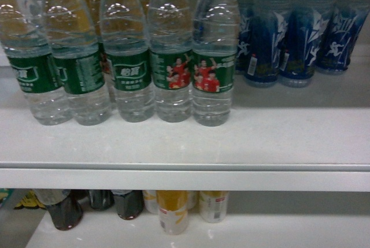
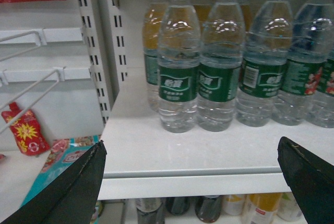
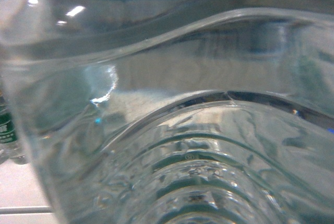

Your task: Move water from second to third shelf

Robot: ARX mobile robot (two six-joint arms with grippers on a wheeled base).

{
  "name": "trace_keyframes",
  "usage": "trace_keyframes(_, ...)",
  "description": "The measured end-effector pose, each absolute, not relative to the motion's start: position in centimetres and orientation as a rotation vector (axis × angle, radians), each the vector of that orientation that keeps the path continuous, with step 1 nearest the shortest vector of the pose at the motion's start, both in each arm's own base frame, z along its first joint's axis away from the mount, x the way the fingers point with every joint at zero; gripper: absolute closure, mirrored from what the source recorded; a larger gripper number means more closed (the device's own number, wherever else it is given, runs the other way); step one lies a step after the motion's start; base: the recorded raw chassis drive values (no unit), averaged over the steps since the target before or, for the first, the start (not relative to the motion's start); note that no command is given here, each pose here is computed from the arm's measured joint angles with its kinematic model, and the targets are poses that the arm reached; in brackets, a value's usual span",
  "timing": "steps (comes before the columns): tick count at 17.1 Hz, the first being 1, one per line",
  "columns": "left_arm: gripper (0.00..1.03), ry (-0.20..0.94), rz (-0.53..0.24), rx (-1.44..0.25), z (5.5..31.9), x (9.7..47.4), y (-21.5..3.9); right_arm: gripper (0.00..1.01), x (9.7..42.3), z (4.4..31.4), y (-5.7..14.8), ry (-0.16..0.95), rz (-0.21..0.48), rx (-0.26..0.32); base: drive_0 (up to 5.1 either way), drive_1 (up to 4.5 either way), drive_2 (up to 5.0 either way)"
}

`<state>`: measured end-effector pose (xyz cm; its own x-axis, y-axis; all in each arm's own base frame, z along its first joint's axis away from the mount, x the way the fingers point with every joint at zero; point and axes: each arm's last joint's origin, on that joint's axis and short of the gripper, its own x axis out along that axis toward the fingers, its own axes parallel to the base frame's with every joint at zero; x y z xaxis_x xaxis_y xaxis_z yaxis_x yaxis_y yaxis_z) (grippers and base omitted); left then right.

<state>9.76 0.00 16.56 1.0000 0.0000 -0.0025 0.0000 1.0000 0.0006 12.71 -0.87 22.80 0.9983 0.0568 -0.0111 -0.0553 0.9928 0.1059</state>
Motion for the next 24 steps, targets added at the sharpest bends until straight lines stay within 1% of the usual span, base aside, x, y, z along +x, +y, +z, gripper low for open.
trace_keyframes(14, 0.05, 0.001, 0.003, 0.000, 16.58, 9.76, 0.01, 0.60, 12.71, 22.75, -0.86, 0.019, 0.059, 0.106, -4.9, 2.47, 2.5)
trace_keyframes(16, 0.05, -0.002, 0.002, 0.001, 16.60, 9.76, 0.01, 0.60, 12.69, 22.82, -0.72, 0.014, 0.084, 0.107, 0.0, 0.00, 0.0)
trace_keyframes(18, 0.05, 0.004, 0.003, 0.001, 16.54, 9.76, 0.01, 0.60, 12.71, 22.75, -0.82, 0.019, 0.060, 0.107, 0.0, 0.00, 0.0)
trace_keyframes(24, 0.05, 0.002, 0.000, 0.001, 16.56, 9.76, 0.00, 0.60, 12.71, 22.76, -0.80, 0.018, 0.062, 0.107, 0.0, 0.00, 0.0)
